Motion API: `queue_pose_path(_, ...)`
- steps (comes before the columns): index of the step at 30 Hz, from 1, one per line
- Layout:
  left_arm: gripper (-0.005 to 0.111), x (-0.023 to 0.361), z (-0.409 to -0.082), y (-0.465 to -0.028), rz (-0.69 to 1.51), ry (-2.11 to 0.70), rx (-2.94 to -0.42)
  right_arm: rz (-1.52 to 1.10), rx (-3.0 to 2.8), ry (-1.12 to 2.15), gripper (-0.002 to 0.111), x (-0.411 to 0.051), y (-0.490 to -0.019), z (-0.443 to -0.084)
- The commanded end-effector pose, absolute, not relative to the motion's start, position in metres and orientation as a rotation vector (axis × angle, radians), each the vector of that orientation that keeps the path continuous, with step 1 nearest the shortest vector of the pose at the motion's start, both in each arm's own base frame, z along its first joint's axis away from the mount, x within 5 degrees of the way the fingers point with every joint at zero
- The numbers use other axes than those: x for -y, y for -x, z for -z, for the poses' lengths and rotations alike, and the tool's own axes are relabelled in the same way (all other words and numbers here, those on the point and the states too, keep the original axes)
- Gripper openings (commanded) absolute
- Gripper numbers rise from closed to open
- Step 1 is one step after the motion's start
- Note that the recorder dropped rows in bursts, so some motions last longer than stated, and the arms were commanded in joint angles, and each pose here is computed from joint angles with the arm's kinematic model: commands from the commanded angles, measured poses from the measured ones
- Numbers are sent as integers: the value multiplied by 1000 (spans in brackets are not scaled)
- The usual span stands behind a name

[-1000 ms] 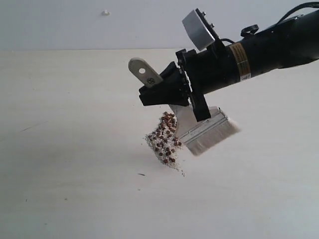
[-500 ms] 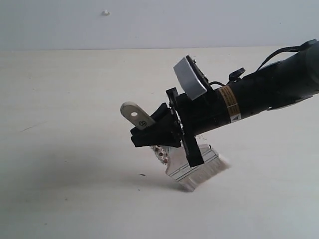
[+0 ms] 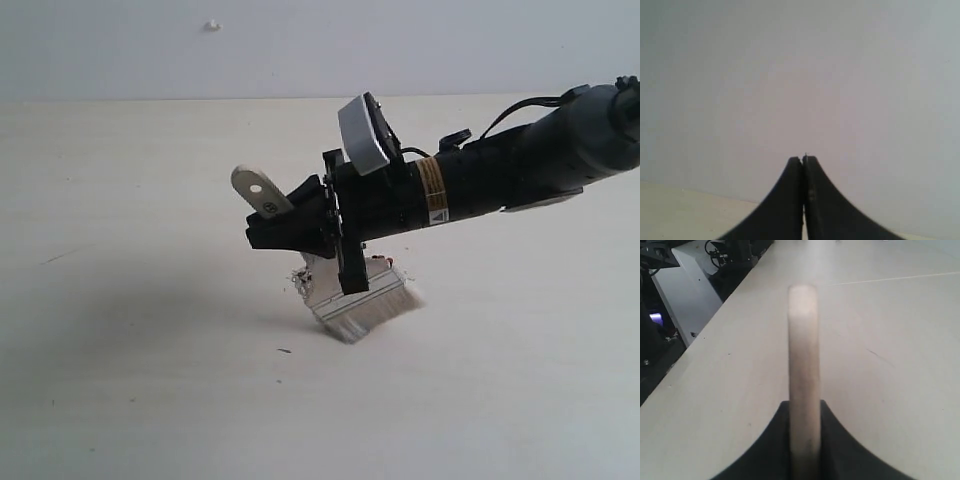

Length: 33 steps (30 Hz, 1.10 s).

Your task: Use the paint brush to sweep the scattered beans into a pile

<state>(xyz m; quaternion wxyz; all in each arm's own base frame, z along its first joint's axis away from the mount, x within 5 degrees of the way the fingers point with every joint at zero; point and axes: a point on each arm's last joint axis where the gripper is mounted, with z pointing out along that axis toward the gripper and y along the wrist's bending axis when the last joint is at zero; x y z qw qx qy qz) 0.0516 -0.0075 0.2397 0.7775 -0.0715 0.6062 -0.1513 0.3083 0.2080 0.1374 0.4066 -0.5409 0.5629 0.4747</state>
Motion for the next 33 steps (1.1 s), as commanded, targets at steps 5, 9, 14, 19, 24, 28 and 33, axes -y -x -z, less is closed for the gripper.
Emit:
queue_pose_path(5, 0, 7, -238, -51, 319, 152, -1315, -1201, -1407, 1317, 0, -215, -327, -140)
queue_pose_path(9, 0, 7, -238, -51, 319, 152, -1315, -1230, -1433, 1321, 0, -217, -331, -145)
queue_pose_path(14, 0, 7, -238, -51, 319, 152, -1315, -1244, -1442, 1305, 0, -217, -331, -158)
queue_pose_path(19, 0, 7, -238, -51, 319, 152, -1315, -1253, -1427, 1268, 0, -215, -326, -194)
queue_pose_path(24, 0, 7, -238, -51, 319, 152, -1315, -1045, -1641, 1104, 0, -205, -330, -204)
queue_pose_path(28, 0, 7, -238, -51, 319, 152, -1315, -949, -1621, 938, 0, -195, -326, -208)
queue_pose_path(33, 0, 7, -238, -51, 319, 152, -1315, -769, -1518, 616, 0, -168, -314, -201)
